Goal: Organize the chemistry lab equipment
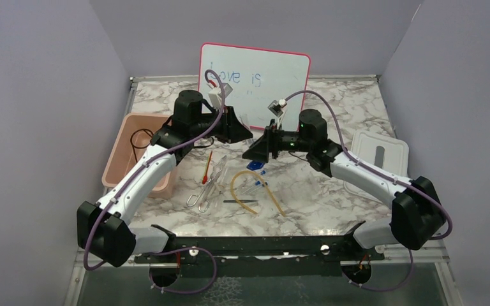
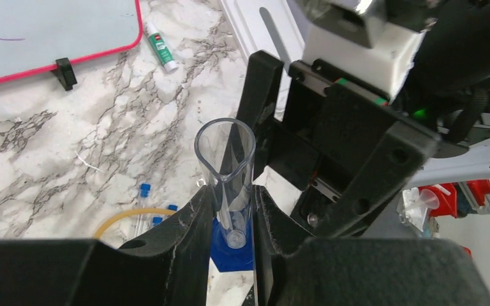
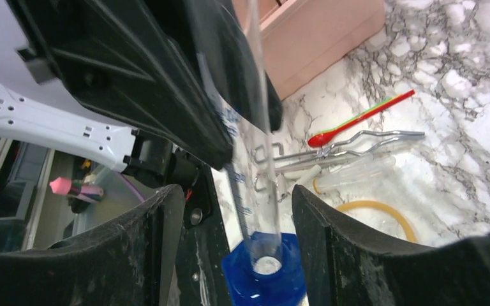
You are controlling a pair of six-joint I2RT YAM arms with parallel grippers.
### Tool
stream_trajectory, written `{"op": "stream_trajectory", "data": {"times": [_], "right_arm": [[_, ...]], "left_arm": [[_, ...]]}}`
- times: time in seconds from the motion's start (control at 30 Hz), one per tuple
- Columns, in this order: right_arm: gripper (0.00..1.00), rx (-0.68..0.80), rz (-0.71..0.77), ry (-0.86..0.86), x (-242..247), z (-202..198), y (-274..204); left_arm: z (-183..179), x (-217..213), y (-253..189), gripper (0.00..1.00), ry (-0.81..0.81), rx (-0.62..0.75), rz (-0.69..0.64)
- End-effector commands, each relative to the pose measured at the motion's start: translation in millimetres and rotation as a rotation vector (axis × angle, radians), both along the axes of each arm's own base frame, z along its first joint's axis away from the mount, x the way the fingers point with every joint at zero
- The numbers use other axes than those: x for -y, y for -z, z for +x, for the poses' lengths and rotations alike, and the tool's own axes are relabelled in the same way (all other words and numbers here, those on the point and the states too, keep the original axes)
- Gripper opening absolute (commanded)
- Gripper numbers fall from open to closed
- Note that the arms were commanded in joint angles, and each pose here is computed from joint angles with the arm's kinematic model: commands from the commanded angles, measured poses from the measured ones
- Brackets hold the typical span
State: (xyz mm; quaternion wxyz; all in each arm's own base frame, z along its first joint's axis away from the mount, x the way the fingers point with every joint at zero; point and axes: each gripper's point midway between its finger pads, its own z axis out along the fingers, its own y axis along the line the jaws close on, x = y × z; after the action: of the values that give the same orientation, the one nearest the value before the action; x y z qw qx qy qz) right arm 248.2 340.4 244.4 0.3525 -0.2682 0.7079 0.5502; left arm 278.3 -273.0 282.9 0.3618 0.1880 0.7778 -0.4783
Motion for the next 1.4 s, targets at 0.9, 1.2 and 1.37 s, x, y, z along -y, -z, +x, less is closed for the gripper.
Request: {"op": "stream_trajectory", "data": {"times": [0.9,1.2,1.37], "right_arm": [[0.19,-0.028,0.283,0.035,0,-10,-54],[0.37,-0.041,0.264,0.026,-1,-11,-50],[0.65,-0.024,0.184,0.175,12,5,-41]], "left_arm": [[-12,9,-38,0.37,-0.029,0.044,-0.290],[-7,2,-46,0.16,-0.065,0.141,-0.218],[17,-31,-41,0.16,-0.233,0.200,0.037]]}}
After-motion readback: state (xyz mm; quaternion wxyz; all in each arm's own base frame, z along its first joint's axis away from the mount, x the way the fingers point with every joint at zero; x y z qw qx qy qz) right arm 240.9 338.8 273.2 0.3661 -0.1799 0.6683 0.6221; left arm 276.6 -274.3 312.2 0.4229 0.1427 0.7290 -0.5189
